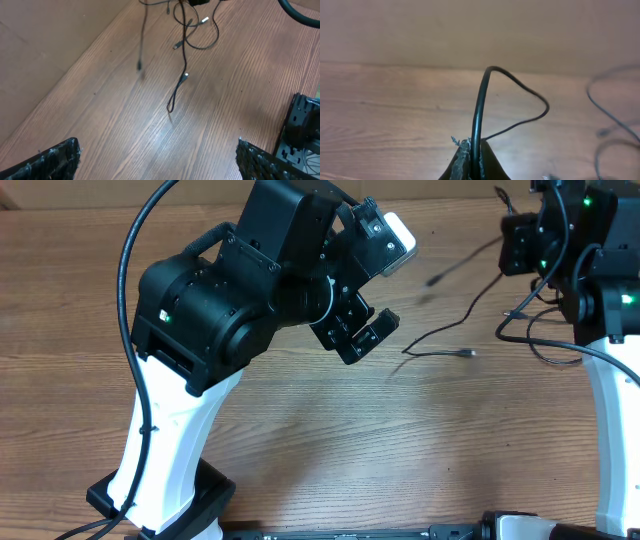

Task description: Untangle cables

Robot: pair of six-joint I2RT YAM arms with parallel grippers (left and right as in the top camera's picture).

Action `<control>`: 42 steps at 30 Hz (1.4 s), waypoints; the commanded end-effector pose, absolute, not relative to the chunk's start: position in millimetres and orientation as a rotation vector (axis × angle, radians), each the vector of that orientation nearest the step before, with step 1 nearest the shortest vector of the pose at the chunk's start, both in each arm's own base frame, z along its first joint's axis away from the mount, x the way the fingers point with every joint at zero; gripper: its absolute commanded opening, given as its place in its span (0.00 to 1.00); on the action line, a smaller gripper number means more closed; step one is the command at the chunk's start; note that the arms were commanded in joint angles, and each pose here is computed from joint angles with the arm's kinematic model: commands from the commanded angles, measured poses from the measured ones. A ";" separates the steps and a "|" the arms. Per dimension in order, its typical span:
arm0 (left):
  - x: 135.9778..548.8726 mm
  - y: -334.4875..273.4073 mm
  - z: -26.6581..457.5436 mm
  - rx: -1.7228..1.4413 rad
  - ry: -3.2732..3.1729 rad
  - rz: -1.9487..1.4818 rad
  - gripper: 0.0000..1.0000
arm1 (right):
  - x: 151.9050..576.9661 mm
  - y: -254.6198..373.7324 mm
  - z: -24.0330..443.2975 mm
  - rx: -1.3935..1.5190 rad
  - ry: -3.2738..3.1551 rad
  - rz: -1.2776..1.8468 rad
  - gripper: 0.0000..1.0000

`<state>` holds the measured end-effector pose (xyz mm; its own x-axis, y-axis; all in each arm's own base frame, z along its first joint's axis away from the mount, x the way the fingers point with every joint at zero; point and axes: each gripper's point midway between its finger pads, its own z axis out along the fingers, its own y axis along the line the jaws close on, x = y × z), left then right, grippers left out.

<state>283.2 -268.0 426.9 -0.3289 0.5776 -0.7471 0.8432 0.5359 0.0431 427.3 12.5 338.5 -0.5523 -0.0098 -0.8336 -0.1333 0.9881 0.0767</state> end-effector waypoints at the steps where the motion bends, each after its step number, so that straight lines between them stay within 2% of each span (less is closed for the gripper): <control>1: 285.8 -271.0 423.5 1.162 2.040 -0.453 1.00 | 418.2 -12.7 348.4 0.005 2.147 0.095 0.04; 20: 285.9 -271.1 423.4 1.162 2.040 -0.453 0.99 | 383.4 -132.8 333.1 0.411 2.186 -0.032 0.04; 35: 286.1 -271.1 423.3 1.162 2.041 -0.453 1.00 | 344.4 -254.7 367.0 0.669 1.958 -0.253 0.04; 38: 286.1 -271.1 423.3 1.162 2.041 -0.453 1.00 | 333.8 -274.4 369.6 0.736 1.918 -0.274 0.12; 42: 286.1 -271.1 423.3 1.162 2.041 -0.453 1.00 | 323.9 -296.7 364.2 0.790 1.905 -0.305 0.12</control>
